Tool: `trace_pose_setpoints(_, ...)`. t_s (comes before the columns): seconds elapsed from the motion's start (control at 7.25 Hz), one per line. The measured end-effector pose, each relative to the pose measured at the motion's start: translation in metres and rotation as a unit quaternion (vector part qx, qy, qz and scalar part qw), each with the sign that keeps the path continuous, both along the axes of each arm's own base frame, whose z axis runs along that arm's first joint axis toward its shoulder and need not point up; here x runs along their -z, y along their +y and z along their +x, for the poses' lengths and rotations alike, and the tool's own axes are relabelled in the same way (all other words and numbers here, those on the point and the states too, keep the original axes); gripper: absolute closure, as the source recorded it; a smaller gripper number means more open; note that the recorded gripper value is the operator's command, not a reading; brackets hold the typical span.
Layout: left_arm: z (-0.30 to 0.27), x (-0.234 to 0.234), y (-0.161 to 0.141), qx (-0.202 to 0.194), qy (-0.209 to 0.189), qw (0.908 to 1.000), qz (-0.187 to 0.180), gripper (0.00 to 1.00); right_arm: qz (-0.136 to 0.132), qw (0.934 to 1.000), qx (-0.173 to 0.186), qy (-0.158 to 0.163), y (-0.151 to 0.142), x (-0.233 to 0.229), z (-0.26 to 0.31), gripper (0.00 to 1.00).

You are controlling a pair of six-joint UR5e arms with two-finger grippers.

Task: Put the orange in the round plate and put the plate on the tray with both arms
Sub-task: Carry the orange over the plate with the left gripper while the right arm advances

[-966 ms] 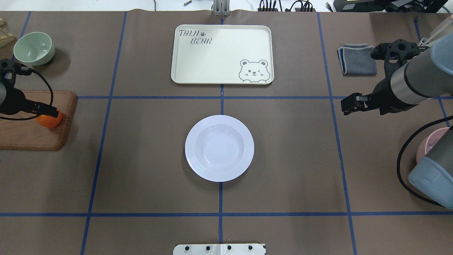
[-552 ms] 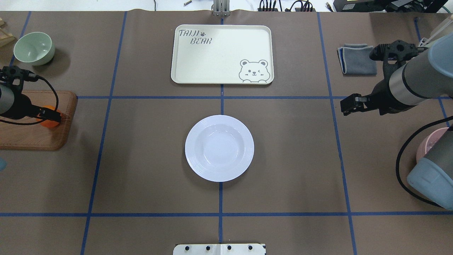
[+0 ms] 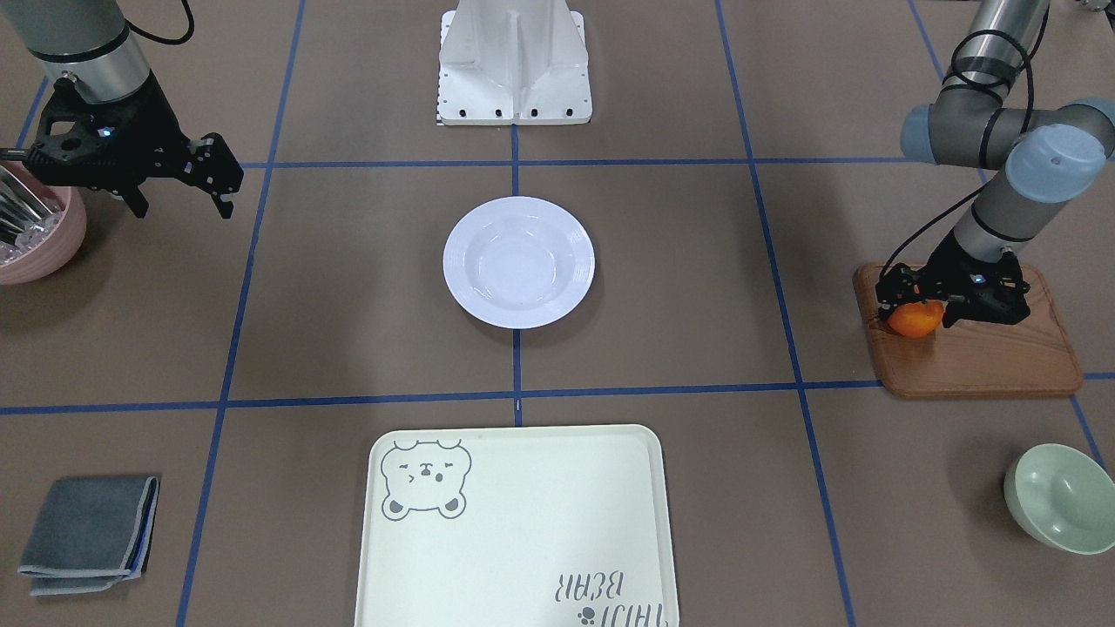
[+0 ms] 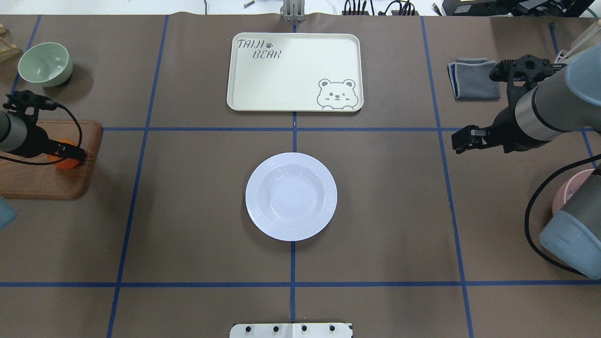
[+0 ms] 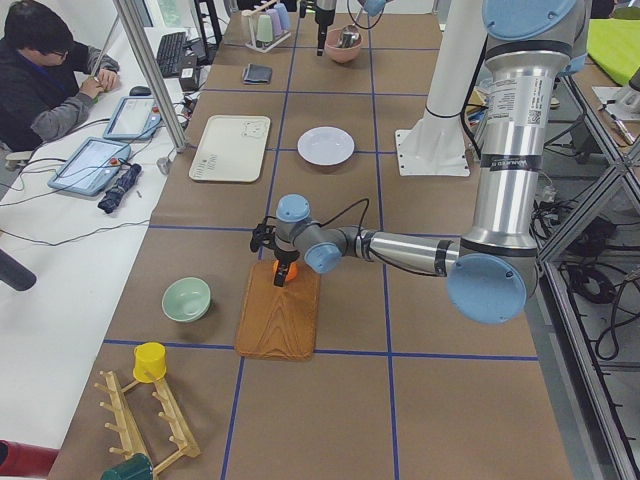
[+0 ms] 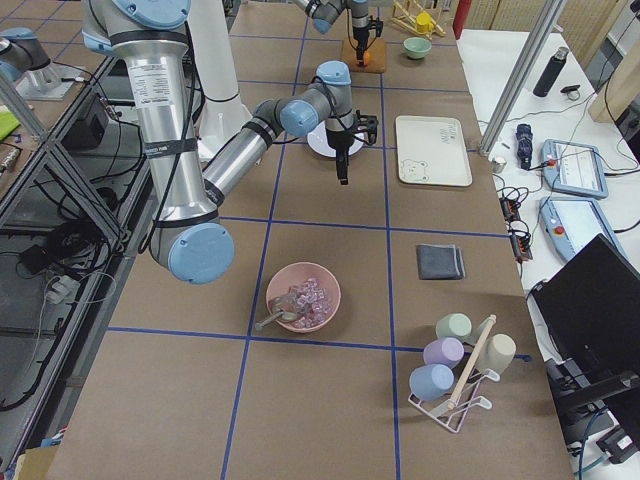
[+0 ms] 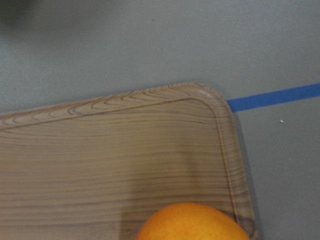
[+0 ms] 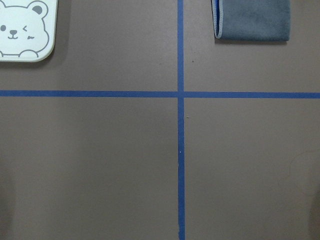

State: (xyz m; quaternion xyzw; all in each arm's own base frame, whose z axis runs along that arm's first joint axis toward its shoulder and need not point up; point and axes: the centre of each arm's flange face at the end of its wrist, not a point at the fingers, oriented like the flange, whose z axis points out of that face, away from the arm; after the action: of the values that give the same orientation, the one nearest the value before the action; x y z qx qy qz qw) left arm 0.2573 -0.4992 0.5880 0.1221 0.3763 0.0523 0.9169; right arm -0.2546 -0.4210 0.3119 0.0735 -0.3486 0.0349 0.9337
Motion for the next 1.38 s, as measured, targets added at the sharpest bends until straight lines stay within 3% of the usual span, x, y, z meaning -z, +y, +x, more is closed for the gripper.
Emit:
trace_pose_setpoints(0.14,0.001,0.001,0.000,0.000,0.003,1.0000,0.004,0.82,0.000,1.0000,0.000,0.002,0.000,-0.001,0.000,0.00)
trace_pose_setpoints(0.28,0.000,0.002,0.000,-0.001,0.007,0.9999,0.009,1.00,0.000,1.0000,-0.001,0.003,0.000,-0.002,-0.001,0.00)
trace_pose_setpoints(0.83,-0.008,0.057,0.010,-0.011,0.054,0.9980,0.033,1.00,0.009,0.9999,0.003,-0.006,0.002,0.003,-0.004,0.00)
trace_pose_setpoints(1.1,0.000,0.114,0.000,0.009,0.084,0.9960,0.029,1.00,0.045,0.9979,0.020,-0.041,0.010,0.017,-0.021,0.00)
trace_pose_setpoints(1.38,0.038,0.209,-0.015,0.043,0.112,0.9927,-0.009,1.00,0.109,0.9895,0.043,-0.085,0.020,0.032,-0.044,0.00)
